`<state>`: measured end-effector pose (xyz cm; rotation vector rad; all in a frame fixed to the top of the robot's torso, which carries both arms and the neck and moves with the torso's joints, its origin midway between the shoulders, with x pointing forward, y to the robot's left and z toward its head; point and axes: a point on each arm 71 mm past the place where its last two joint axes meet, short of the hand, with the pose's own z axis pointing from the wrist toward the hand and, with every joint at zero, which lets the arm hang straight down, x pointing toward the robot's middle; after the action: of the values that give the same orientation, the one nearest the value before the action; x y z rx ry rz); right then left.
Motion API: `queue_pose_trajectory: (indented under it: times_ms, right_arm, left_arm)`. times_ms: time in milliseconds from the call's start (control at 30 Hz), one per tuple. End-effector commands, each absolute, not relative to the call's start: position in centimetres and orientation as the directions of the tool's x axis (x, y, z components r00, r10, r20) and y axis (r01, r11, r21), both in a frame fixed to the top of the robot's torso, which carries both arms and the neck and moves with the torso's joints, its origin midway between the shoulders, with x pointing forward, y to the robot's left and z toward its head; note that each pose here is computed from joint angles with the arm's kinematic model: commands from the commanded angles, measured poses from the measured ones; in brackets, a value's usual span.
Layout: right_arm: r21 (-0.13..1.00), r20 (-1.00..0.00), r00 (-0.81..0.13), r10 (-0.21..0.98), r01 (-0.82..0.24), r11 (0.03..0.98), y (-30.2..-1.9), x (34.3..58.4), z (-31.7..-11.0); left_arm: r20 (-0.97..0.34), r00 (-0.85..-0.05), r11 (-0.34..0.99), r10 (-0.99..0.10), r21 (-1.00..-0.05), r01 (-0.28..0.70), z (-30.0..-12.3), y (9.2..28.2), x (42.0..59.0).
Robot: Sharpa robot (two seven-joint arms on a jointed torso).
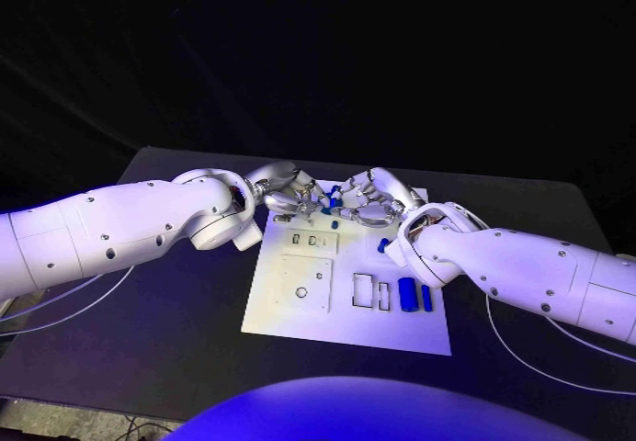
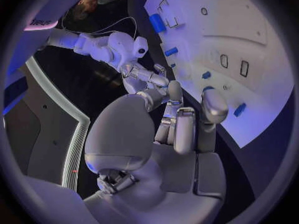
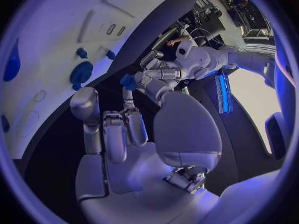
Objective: Assemble the parts on the task board
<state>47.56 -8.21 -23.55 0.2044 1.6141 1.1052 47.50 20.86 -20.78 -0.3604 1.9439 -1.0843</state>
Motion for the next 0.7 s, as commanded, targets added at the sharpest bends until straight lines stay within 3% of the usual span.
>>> queue_pose_trajectory:
  times_ms: [33,700]
  right_arm:
    - [0.728,-0.684,-0.375,0.626,-0.409,0.55,-8.03,47.53,-23.57]
    - [0.722,-0.692,-0.405,0.598,-0.398,0.566,-7.64,47.58,-23.88]
  left_arm:
    - [-0.532,-0.604,0.571,-0.593,-0.807,0.15,-20.75,20.55,47.39]
    - [-0.533,-0.595,0.565,-0.601,-0.81,0.156,-20.65,20.54,47.41]
